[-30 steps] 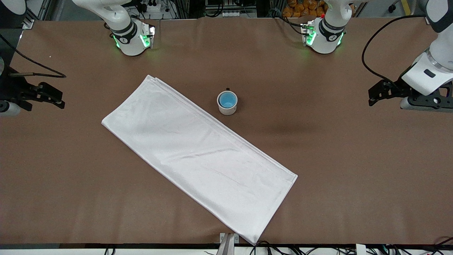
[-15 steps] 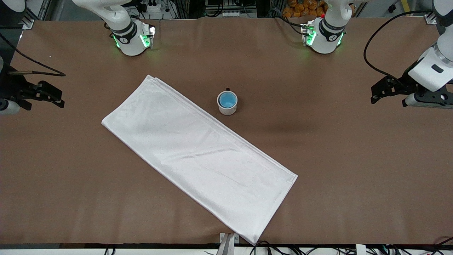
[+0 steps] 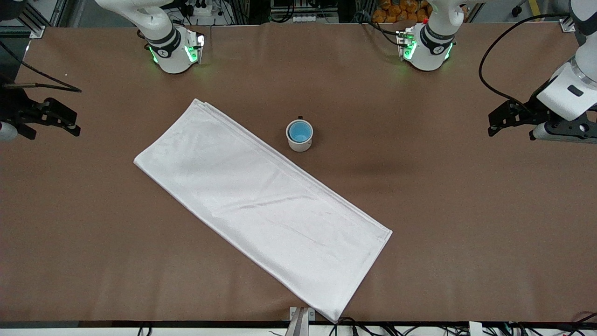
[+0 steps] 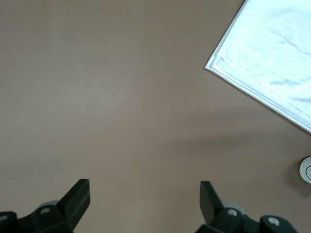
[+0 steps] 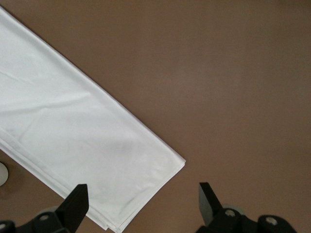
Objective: Place blue cup into white mug on table
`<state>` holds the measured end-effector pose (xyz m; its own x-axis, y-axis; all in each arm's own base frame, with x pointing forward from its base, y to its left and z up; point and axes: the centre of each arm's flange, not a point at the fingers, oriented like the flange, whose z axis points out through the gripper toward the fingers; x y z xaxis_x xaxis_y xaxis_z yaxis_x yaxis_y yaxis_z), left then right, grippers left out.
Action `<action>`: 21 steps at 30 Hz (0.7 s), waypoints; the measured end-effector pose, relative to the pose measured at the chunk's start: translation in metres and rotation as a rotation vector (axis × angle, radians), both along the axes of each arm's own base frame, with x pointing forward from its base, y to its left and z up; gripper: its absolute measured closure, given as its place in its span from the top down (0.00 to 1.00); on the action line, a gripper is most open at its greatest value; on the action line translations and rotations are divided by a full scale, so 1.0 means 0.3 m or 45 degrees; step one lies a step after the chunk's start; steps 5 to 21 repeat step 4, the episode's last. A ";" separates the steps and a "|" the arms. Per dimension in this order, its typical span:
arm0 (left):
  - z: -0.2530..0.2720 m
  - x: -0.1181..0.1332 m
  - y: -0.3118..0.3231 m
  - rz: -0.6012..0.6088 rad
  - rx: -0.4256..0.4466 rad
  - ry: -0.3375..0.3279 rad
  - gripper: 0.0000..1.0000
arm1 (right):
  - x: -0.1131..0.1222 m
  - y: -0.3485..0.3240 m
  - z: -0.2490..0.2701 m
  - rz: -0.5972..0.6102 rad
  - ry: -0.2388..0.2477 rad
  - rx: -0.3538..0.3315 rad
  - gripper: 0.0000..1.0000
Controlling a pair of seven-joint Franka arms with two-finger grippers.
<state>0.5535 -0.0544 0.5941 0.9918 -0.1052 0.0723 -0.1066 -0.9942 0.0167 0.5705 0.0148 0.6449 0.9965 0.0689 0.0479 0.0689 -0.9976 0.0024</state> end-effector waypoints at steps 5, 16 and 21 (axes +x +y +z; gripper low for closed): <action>-0.001 0.000 0.000 0.000 0.000 0.001 1.00 | -0.009 -0.001 0.001 0.000 0.001 0.001 1.00; -0.001 0.000 0.000 0.000 0.000 0.001 1.00 | -0.009 -0.001 0.001 0.000 0.001 0.001 1.00; -0.001 0.000 0.000 0.000 0.000 0.001 1.00 | -0.009 -0.001 0.001 0.000 0.001 0.001 1.00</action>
